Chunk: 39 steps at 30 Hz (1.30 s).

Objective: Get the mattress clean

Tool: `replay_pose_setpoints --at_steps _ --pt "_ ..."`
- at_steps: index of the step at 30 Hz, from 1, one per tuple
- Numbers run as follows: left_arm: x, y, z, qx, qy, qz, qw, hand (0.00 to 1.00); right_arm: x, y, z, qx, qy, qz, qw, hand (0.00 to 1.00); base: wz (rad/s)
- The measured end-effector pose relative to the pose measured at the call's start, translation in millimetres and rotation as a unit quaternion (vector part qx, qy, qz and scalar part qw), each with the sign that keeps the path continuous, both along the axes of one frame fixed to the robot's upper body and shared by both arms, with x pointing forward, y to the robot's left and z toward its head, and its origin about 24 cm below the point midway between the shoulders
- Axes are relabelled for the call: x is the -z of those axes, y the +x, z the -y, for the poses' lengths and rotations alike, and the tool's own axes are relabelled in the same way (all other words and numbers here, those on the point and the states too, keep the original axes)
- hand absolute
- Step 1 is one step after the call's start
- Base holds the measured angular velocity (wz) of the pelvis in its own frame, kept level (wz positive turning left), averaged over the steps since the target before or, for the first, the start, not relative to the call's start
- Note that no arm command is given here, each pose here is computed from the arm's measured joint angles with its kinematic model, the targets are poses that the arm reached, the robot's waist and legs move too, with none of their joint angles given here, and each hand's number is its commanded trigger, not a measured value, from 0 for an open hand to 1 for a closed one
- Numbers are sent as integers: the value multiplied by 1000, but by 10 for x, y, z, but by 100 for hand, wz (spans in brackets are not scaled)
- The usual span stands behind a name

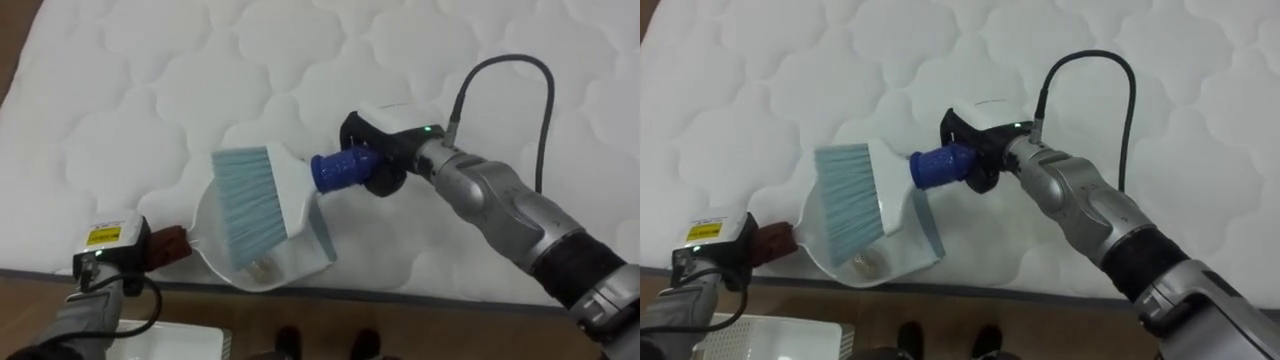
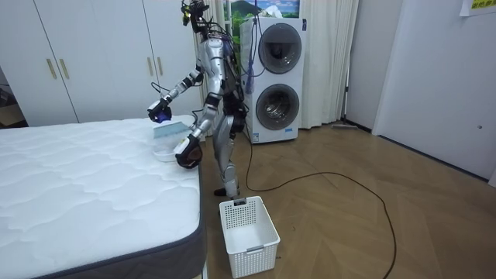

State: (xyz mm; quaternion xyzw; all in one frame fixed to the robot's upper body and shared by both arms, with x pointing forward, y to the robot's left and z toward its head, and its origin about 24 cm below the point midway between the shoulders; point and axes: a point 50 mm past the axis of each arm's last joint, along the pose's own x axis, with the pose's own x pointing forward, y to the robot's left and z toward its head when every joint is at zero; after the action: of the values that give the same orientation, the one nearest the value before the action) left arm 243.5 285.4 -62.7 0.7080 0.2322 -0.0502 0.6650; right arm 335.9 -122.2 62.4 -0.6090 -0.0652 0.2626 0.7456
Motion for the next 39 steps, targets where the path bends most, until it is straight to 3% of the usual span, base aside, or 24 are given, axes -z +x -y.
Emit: replay_pose_setpoints --at_steps 9,10,14,17,18,19,22,27,39 --pt "24 -33 22 -4 -9 12 1000 100 -68 41 221 69 88 36 993 100 3" --pt "25 -35 20 -5 -9 12 1000 100 -33 23 292 88 101 36 990 84 11" --pt "16 -33 5 -10 -12 15 1000 100 77 -24 498 140 123 30 982 78 3" --pt "-12 -8 6 -11 -21 27 999 100 107 -25 655 177 135 33 974 58 0" --pt "-18 -5 6 -10 -21 32 999 100 87 -22 693 187 142 43 971 37 3" --pt "-23 -2 6 -11 -21 35 999 100 73 -18 709 192 146 49 969 0 0" --pt "-78 50 27 -10 -31 58 998 100 6 -28 823 222 177 86 955 0 0" --pt "-100 62 37 -10 -33 79 996 100 129 -154 997 276 224 80 931 0 -1" --pt "-40 -143 51 -25 -66 95 993 100 175 -286 1258 361 318 99 871 0 -1"
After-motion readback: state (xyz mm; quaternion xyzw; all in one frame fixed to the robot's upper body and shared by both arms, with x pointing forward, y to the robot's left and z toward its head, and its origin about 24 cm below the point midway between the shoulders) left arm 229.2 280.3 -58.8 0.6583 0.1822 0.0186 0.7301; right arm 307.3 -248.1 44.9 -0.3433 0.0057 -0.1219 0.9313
